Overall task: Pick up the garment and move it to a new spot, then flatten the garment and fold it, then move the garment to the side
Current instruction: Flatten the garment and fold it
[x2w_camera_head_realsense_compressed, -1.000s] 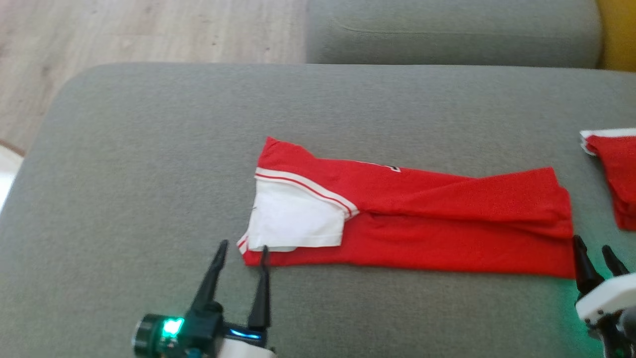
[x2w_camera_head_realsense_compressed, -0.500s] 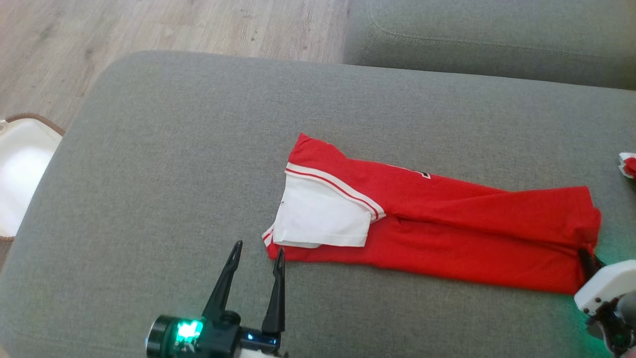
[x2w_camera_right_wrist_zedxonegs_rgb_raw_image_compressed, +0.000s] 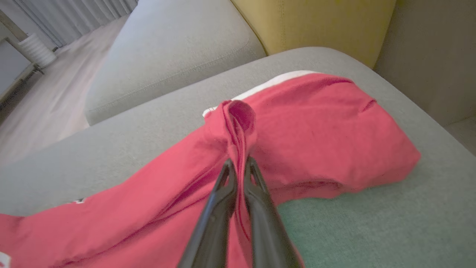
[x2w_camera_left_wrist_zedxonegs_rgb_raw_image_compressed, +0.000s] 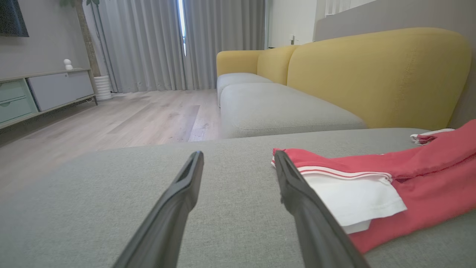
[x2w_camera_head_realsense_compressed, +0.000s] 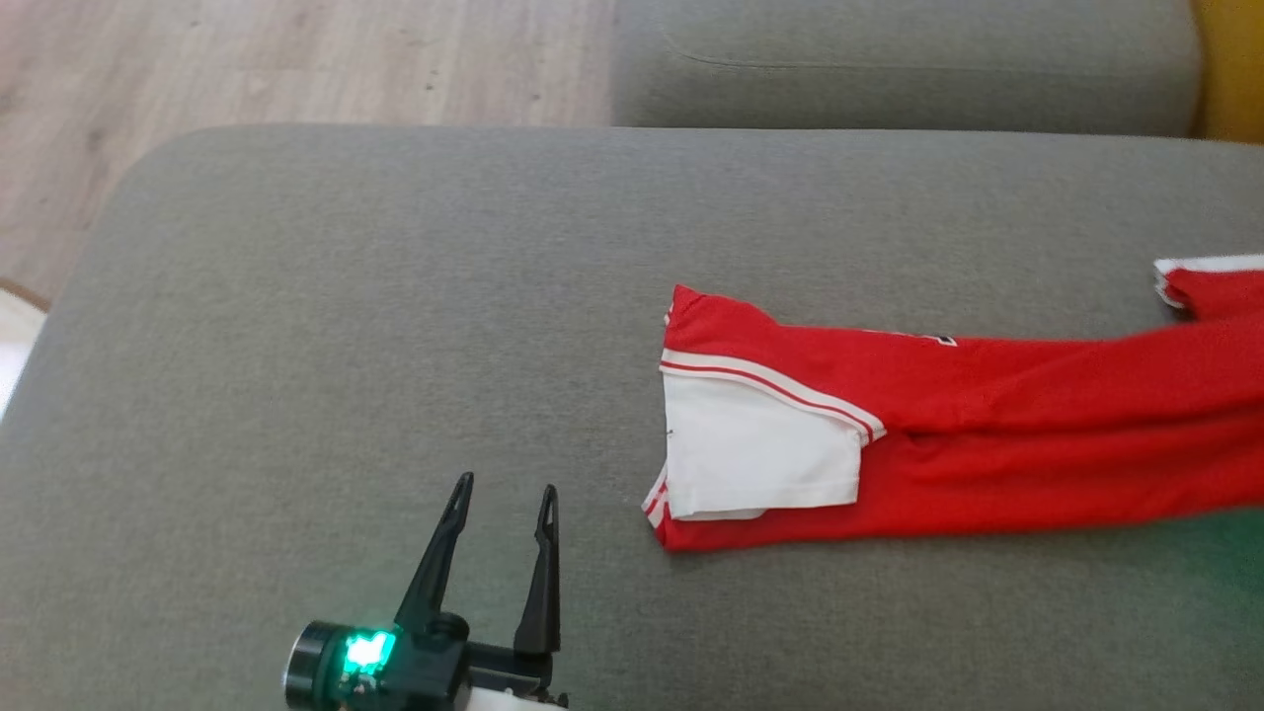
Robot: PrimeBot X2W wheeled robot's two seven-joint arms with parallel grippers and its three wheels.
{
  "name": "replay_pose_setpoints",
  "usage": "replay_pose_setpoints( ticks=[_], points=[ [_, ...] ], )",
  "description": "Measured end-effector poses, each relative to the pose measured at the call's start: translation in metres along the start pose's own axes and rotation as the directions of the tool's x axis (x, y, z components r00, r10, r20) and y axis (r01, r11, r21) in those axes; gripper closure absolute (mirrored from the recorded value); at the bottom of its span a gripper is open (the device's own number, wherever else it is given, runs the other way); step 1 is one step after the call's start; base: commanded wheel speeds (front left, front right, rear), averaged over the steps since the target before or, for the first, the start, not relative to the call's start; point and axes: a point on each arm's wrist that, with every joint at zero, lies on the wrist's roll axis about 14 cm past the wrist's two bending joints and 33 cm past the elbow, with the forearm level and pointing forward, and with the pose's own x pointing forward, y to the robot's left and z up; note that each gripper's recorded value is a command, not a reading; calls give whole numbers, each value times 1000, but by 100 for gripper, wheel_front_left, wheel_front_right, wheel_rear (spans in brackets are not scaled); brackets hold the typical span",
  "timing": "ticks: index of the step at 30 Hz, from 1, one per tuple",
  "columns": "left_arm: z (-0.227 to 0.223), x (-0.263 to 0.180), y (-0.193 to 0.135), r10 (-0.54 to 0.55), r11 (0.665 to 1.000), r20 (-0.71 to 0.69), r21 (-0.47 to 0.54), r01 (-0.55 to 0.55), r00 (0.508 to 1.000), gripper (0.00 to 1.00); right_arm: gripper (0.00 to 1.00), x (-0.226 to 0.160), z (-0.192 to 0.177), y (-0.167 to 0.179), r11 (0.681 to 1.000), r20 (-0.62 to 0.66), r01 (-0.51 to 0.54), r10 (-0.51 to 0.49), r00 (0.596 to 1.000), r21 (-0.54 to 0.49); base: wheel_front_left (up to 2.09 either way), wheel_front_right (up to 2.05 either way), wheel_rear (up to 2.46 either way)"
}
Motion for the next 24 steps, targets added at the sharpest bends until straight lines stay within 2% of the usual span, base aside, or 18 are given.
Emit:
replay_pose_setpoints(
  ticks=[4, 8, 13, 20, 23, 24],
  points=[
    [-3, 5, -10, -35, 999, -6, -5, 35, 999, 0, 100, -8, 32, 26, 993, 80, -103, 99, 992, 50, 0, 0, 0],
    [-4, 5, -14, -51, 998, -11, -22, 51, 999, 0, 100, -23, 53, 84, 959, 155, -276, 263, 952, 67, 0, 0, 0],
    [-4, 2, -16, -58, 998, -8, -25, 57, 998, 0, 100, -39, 41, 169, 877, 134, -476, 465, 875, 65, 0, 0, 0],
    [-3, -6, -4, -15, 999, -7, -33, 15, 1000, 0, 100, -52, 11, 279, 737, 39, -670, 669, 742, 90, 0, 0, 0],
    [-5, -12, 4, 11, 999, -11, -36, -12, 1000, 0, 100, -54, -9, 311, 699, -25, -707, 713, 701, 106, 0, 0, 0],
    [-5, -12, 4, 11, 999, -11, -36, -12, 1000, 0, 100, -54, -9, 311, 699, -25, -707, 713, 701, 106, 0, 0, 0]
  ],
)
